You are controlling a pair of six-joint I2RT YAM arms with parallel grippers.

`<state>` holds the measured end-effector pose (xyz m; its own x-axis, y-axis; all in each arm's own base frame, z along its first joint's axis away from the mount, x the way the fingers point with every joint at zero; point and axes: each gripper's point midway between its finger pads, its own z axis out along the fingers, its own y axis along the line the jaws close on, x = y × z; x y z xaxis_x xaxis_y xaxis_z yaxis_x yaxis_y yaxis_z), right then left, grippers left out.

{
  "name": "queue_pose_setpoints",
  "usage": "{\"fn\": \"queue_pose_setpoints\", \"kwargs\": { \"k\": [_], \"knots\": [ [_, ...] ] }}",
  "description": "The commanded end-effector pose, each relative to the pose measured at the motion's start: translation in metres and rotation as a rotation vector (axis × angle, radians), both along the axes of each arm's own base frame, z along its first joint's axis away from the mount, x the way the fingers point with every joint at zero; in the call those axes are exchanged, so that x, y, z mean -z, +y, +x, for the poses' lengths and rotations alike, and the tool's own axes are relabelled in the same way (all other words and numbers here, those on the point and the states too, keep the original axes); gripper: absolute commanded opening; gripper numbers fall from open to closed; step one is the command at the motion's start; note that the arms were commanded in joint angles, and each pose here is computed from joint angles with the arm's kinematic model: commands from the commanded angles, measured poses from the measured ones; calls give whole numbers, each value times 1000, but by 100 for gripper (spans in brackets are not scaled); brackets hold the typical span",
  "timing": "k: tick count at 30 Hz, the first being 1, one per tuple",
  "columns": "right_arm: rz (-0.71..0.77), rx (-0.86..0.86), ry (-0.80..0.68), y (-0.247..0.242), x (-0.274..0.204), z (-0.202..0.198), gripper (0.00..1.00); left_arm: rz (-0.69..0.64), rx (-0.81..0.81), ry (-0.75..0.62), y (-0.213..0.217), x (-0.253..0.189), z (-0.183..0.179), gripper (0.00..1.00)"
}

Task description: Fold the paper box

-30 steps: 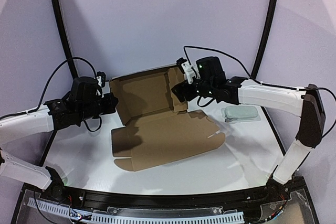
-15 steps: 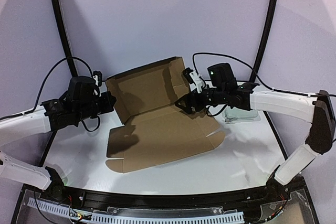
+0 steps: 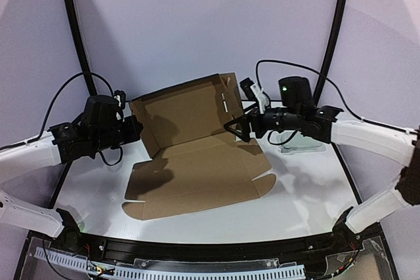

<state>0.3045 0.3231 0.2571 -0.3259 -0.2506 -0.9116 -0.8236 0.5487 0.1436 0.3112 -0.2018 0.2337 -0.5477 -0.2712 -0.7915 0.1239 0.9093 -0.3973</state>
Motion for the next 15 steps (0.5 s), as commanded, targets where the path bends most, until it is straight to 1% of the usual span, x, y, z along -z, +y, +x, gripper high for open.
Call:
{"fn": "queue_pose_setpoints", "kwargs": {
  "k": [1, 3, 5, 10, 13, 15],
  "knots": [
    [82, -31, -127, -11, -43, -16, 98, -19, -50, 1, 6, -12, 0, 1],
    [83, 14, -149, -21, -51, -16, 98, -18, -49, 5, 6, -12, 0, 1],
    [71, 114, -154, -35, -57, -8, 98, -20, -52, 6, 7, -13, -1, 1],
    [8, 270, -170, -62, -51, 5, 98, -25, -66, 10, 10, -12, -2, 1],
    [-42, 413, -153, -88, -40, 21, 98, -36, -53, 7, 8, -12, -4, 1],
    [-51, 525, -109, -113, -33, 35, 98, -45, -41, 3, 6, -13, -4, 1]
  ]
}}
